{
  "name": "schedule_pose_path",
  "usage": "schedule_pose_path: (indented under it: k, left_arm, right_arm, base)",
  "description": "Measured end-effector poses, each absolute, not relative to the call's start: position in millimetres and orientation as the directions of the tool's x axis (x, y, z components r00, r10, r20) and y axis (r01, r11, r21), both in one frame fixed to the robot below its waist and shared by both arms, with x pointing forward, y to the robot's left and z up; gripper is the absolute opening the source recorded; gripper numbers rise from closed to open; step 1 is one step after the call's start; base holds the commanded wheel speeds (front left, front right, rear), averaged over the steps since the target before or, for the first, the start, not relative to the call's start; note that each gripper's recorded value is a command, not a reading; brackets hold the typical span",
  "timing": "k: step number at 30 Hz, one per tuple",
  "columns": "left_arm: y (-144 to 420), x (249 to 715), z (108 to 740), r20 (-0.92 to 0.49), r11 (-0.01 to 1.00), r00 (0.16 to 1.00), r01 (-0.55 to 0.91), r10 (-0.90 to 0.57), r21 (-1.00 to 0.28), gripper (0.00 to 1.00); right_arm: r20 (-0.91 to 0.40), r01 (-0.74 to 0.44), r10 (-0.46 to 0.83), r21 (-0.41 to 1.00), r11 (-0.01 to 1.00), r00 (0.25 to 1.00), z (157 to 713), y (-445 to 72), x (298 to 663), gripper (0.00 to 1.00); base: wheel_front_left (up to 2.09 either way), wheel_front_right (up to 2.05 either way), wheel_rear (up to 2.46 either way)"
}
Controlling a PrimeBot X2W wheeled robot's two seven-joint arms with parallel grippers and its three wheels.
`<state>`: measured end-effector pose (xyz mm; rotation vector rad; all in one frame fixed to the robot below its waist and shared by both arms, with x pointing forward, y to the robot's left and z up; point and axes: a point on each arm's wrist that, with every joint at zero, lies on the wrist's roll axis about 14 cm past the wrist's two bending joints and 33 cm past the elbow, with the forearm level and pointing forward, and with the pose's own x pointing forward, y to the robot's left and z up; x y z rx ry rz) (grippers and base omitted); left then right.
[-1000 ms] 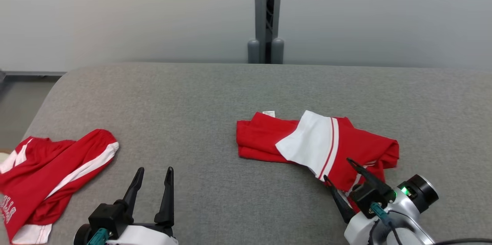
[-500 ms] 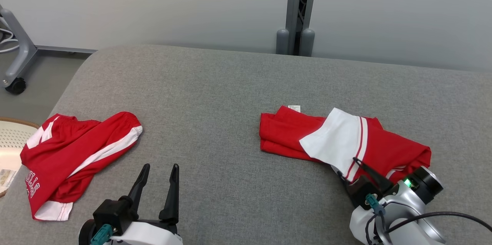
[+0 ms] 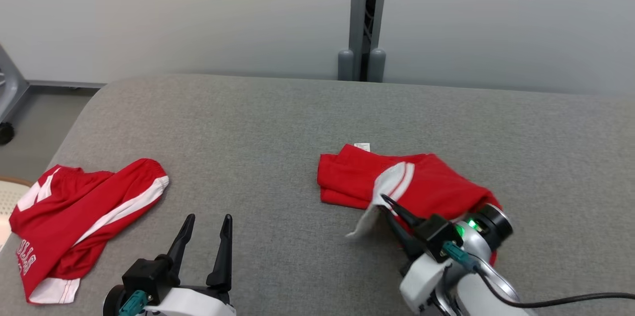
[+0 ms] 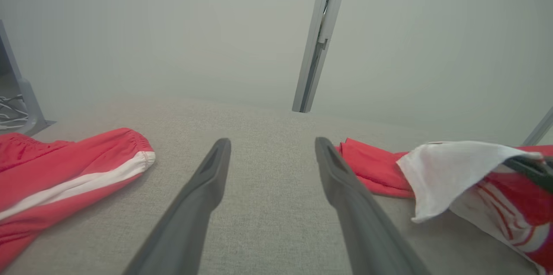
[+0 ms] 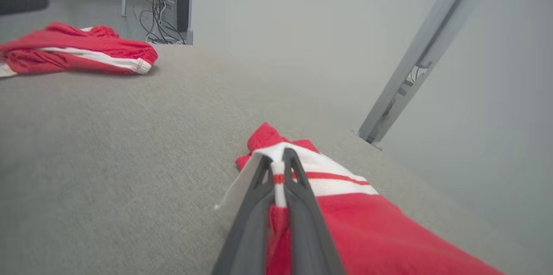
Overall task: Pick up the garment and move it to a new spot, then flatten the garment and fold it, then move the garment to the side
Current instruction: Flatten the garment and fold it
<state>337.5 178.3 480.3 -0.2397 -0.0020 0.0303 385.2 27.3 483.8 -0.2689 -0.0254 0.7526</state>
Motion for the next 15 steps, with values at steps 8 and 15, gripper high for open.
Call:
schedule_pose_path:
  k: [8,15]
  left_arm:
    - [165,340,488,0.022,0.971,1.000,0.014,-0.009,-0.237,1.00]
    - [161,338,490,0.031,0.970,0.999,0.026,-0.019,-0.243,1.00]
  right_arm:
    - [0.191,-0.748,0.749,-0.095,0.657,0.635,570,68,364,0.00]
    - [0.388,-0.772,0.692,0.087,0.630,0.609,639,59,365,0.00]
  base:
    - [0.00,0.00,0.00]
    - [0.00,0.00,0.00]
